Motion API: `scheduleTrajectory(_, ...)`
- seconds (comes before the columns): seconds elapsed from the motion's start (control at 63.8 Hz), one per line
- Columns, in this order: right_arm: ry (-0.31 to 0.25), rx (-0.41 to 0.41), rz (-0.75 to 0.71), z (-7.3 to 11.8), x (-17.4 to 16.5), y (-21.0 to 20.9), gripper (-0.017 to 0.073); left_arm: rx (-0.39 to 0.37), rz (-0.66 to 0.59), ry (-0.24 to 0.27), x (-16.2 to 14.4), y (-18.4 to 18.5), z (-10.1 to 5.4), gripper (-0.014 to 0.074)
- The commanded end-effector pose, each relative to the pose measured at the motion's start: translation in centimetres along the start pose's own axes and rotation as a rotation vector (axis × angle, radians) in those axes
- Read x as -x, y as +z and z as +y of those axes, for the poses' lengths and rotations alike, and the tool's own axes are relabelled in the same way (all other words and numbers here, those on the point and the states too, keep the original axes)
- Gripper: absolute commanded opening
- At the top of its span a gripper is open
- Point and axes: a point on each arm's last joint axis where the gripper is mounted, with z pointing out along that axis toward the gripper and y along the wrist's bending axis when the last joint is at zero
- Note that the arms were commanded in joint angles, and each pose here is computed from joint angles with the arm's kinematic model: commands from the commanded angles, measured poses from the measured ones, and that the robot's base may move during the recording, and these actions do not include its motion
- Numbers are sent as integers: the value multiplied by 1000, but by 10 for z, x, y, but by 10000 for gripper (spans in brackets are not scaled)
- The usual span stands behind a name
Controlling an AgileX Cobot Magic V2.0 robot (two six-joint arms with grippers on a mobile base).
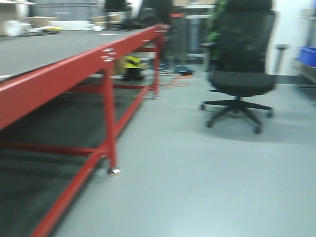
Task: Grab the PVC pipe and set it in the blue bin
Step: 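Drive the base away from the table holding the clamp in both grippers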
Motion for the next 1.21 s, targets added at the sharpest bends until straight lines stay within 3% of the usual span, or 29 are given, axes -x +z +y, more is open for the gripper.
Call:
scheduleTrajectory(0.0, -11, -3, -38, 0, 4, -2, -169, -2, -29, -6, 3, -1, 0, -111)
scheduleTrajectory(1.191, -11, -3, -38, 0, 4, -2, -169, -2, -29, -6, 3, -1, 0, -111)
